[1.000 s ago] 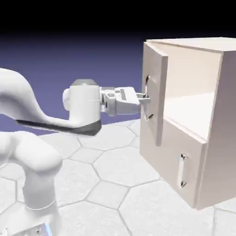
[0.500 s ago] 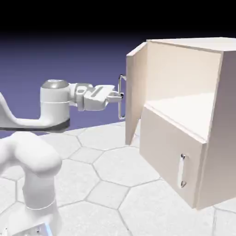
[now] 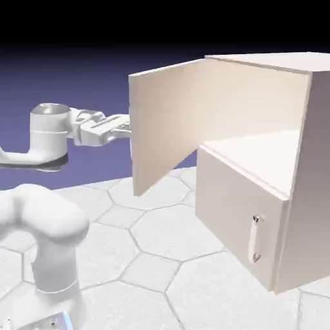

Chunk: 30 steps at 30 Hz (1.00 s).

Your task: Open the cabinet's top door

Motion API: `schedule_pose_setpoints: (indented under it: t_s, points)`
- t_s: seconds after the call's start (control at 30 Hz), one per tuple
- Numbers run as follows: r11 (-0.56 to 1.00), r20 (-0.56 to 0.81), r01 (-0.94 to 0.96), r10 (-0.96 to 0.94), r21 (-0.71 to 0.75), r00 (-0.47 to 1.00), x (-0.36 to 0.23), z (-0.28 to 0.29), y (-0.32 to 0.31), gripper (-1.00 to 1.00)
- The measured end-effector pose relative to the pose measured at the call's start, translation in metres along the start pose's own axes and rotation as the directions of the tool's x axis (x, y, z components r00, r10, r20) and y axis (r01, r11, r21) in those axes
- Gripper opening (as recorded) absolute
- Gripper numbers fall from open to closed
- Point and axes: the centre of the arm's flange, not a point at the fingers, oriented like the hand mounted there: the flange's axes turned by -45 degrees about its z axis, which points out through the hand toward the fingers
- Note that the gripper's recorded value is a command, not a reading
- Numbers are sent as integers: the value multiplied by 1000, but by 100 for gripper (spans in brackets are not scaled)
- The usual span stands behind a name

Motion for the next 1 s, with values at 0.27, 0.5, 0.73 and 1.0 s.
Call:
schedule_pose_setpoints:
  t_s: [0.27, 0.5, 0.73, 1.0]
  points:
    - [984, 0, 0, 0, -180, 1000, 0, -74, -33, -100]
    - [948, 1, 0, 0, -319, 1000, 0, -127, -69, -100]
    - [904, 1, 0, 0, -428, 1000, 0, -167, -104, -100]
    - [840, 1, 0, 0, -542, 1000, 0, -207, -147, -100]
